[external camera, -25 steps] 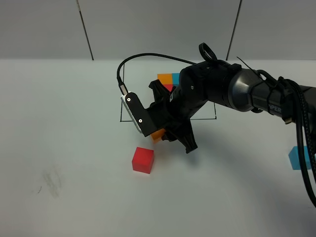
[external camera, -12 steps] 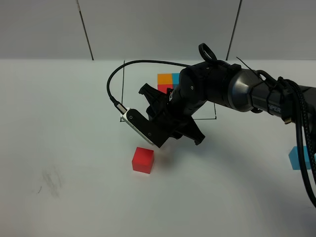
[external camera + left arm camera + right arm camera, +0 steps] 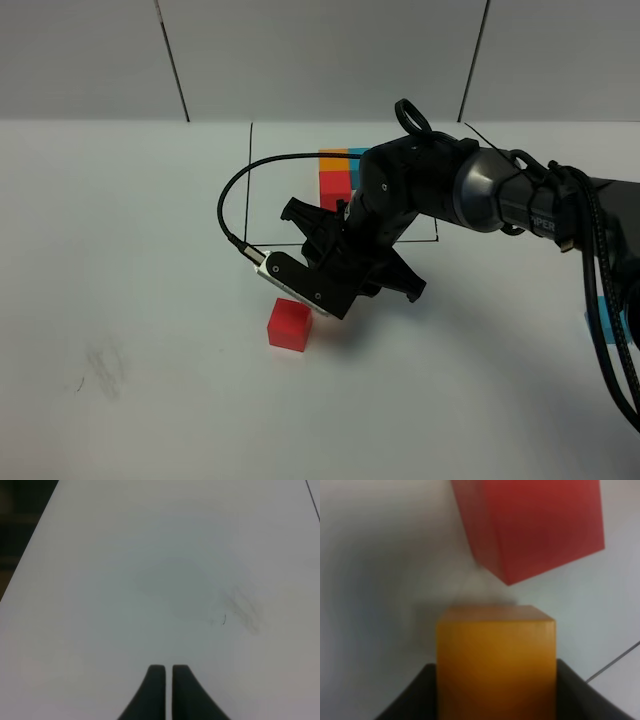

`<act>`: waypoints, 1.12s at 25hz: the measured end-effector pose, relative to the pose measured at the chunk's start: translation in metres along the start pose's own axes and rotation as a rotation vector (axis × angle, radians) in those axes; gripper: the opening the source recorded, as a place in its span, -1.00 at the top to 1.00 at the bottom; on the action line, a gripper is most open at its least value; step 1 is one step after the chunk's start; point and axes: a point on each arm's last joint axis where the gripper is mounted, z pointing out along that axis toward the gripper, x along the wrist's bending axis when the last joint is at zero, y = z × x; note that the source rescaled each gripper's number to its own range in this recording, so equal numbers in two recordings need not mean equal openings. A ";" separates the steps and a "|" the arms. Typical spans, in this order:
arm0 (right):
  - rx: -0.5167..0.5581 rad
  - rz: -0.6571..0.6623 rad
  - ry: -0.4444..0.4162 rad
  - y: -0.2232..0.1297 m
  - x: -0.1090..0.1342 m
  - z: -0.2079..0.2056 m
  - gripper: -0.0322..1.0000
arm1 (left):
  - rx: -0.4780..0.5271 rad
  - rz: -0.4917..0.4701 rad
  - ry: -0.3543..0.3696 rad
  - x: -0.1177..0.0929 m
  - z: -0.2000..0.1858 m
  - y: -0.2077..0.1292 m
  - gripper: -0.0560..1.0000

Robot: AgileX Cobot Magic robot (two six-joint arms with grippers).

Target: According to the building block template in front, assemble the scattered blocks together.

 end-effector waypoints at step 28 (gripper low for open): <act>0.018 -0.002 -0.031 -0.002 -0.004 -0.001 -0.05 | 0.000 0.000 0.000 0.000 0.000 0.000 0.89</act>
